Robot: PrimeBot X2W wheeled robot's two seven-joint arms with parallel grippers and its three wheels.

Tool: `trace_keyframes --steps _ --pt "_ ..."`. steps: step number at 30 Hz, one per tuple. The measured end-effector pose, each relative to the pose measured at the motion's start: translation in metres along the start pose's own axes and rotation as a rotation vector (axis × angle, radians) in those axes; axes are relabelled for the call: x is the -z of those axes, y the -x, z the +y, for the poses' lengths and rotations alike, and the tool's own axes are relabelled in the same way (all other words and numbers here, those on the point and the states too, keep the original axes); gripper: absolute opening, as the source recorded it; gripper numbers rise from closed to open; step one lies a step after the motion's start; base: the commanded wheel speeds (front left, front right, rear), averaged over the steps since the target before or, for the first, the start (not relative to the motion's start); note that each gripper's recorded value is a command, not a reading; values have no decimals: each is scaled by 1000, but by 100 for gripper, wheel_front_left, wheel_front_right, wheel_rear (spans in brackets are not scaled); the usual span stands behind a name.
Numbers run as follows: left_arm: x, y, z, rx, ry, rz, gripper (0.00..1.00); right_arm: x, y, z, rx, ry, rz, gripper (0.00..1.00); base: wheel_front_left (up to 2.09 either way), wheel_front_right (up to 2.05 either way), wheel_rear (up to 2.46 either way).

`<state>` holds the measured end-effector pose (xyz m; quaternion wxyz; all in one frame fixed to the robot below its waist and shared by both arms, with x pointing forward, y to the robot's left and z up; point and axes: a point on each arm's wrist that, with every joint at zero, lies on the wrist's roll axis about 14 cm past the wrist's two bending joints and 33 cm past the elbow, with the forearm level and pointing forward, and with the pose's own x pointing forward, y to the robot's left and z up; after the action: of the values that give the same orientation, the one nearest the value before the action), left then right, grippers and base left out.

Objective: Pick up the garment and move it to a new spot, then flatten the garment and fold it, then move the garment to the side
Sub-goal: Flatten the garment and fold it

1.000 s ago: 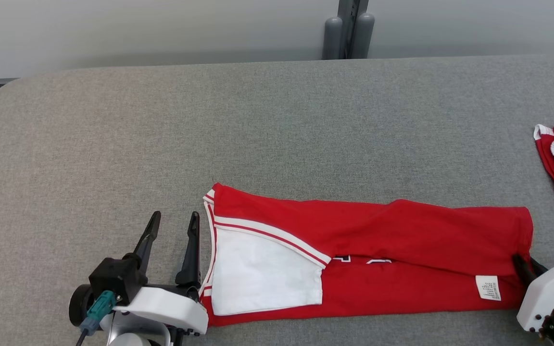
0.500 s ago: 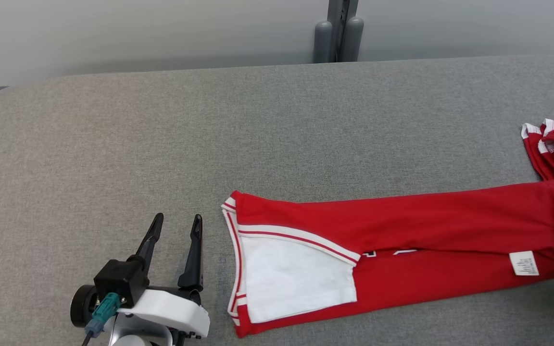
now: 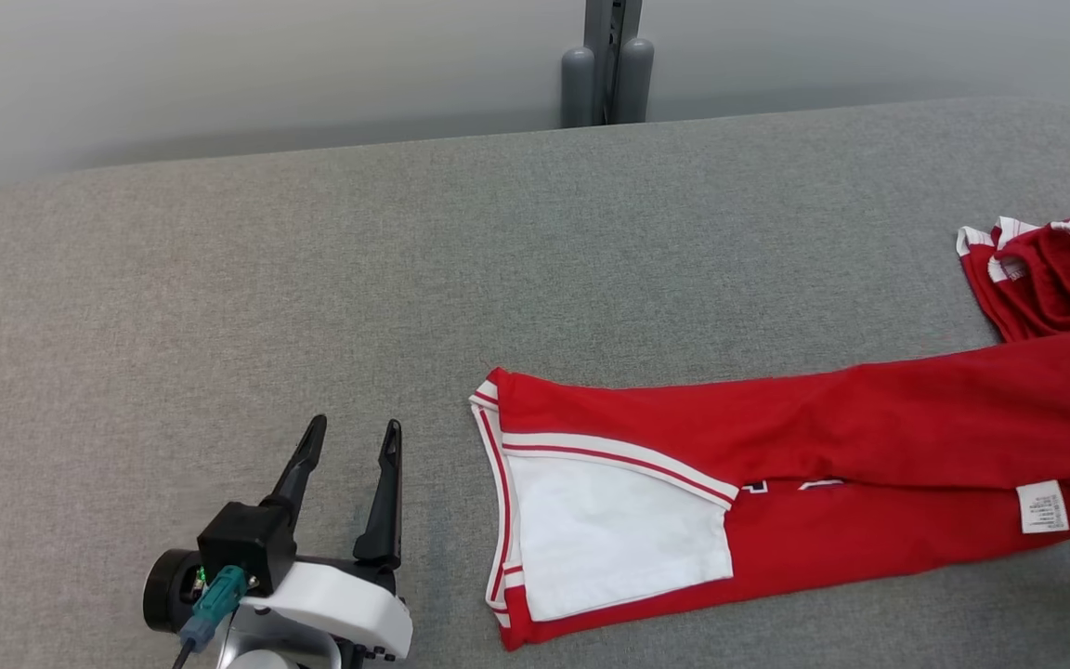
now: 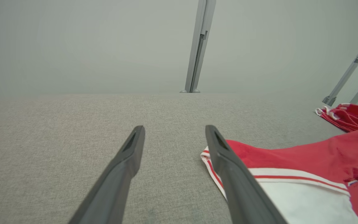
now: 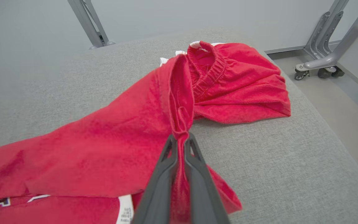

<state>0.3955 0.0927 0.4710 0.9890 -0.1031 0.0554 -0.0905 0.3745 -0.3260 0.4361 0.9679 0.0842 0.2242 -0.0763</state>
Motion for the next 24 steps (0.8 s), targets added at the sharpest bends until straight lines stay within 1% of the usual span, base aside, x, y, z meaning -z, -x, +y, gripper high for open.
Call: trace_keyframes --steps 6,12,18,24 --pt "3 1 -10 31 -8 11 100 -6 12 39 -114 -68 -31 0 0 0 0" --pt "2 4 -13 41 -16 12 100 -19 28 87 -261 -109 -53 0 0 0 0" --pt "-3 9 -12 34 -18 -1 100 -28 44 146 -437 -151 -57 0 0 0 0" --pt "-8 16 -2 2 -17 -18 100 -22 57 210 -610 -225 -14 0 0 0 0"
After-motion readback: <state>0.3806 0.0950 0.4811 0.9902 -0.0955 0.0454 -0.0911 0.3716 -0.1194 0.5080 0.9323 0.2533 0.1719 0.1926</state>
